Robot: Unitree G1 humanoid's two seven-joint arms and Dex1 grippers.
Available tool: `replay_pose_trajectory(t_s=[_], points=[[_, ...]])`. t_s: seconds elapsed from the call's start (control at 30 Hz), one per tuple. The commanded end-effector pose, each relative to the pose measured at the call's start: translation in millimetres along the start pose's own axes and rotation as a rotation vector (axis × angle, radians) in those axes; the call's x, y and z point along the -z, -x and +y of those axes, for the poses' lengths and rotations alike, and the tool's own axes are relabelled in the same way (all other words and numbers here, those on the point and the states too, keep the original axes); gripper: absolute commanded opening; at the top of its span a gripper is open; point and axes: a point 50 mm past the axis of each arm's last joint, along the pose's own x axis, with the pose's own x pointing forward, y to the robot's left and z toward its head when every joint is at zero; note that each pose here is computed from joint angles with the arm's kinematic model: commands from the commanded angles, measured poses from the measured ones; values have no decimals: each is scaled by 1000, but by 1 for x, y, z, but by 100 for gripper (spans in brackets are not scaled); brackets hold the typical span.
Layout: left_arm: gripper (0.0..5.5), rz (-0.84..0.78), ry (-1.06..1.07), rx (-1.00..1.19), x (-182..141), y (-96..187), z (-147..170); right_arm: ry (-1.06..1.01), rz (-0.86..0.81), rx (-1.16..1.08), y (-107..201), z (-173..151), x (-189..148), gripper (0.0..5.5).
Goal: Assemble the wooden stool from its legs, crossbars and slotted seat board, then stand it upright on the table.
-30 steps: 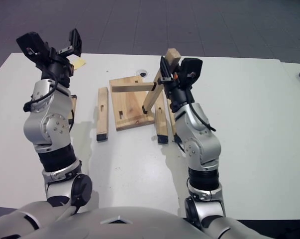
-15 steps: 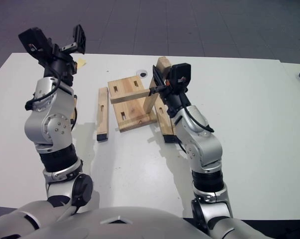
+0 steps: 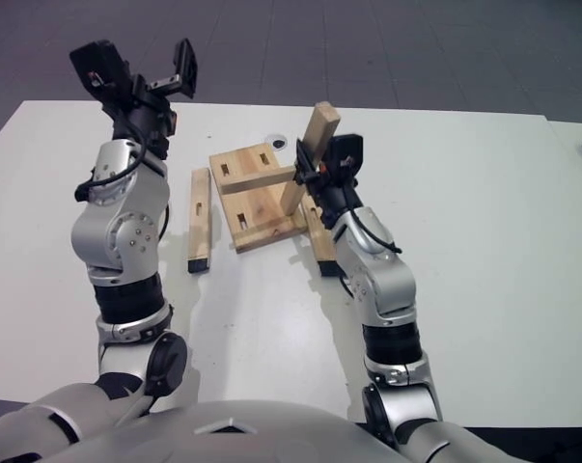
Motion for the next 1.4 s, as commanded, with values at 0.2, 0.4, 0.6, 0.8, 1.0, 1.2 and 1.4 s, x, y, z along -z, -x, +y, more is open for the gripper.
replay_pose_trajectory(t_s=[0.2,0.4,0.6,0.8,1.0,1.2,1.4], points=[[540,1,-4,24,3,-2,-8,-9,-20,-9,-1,2,-3,315],[540,0,-25,11,4,-2,-3,36,-230,-107,12,3,-55,403],[540,-45,-81,-92,-6,-3,24,3,-462,-103,38,-22,-124,487],[540,-90,-132,-197,-22,-1,53,137,96,141,46,-71,-39,535],[540,-87,-150,-212,-22,4,54,81,315,121,61,-63,12,535],[540,-56,-119,-172,-12,5,38,73,474,147,61,-62,45,535],[540,-34,-115,-166,-5,8,32,108,542,209,66,-77,53,535]])
